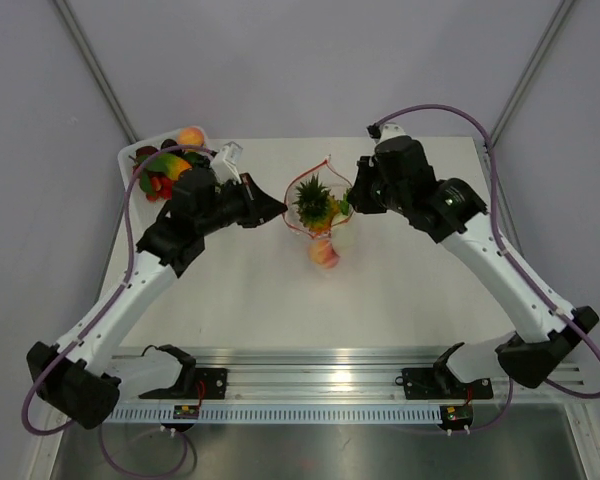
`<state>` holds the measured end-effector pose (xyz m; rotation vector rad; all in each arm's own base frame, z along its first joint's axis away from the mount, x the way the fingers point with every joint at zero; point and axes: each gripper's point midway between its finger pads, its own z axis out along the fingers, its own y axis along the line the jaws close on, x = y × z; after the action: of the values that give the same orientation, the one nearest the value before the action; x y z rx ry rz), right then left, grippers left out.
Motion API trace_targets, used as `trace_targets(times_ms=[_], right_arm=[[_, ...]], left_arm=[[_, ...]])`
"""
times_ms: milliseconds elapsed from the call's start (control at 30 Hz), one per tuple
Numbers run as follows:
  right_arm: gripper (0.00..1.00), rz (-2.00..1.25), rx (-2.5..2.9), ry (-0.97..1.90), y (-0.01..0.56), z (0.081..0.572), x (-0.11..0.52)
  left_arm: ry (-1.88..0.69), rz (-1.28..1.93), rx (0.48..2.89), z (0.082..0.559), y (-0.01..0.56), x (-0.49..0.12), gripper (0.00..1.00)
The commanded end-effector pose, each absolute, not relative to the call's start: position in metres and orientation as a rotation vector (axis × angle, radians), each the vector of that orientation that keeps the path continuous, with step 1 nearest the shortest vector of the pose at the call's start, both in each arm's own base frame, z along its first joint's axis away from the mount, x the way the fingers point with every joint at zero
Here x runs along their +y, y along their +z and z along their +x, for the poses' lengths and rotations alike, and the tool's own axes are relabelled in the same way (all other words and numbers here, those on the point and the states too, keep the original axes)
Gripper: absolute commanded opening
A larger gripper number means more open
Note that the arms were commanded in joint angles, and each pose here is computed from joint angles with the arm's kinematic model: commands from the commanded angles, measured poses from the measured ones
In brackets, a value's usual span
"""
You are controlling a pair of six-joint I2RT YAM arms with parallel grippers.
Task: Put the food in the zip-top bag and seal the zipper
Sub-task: Adjust the zipper food storage bag at the center of the board.
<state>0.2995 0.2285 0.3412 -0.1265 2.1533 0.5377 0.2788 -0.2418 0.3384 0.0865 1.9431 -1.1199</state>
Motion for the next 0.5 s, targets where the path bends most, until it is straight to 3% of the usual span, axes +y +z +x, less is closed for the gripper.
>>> trace_targets(times_ms=[0,67,200,467], right_arm=[[0.15,-0.105,2.241,0.415,0.288,0.326,0.236],[0.20,-0.105,2.287,0.399,0.281,0.325,0.237],[0.53,-0.111,2.211,0.493,0.310,0.315,0.238],[0.65,-0.111,2.167,0.586,0.336,0.278,0.234]], left_arm=[[-1.175,0.057,2.044,0.287,0.285,-0.258,0.00],[-1.173,0.044,2.099,0.291,0.268,-0.262,0.00],[-1.209,0.052,2.059,0.288,0.280,-0.264,0.00],[-1.213,-0.033,2.002,0.286,0.302,-0.257,0.00]])
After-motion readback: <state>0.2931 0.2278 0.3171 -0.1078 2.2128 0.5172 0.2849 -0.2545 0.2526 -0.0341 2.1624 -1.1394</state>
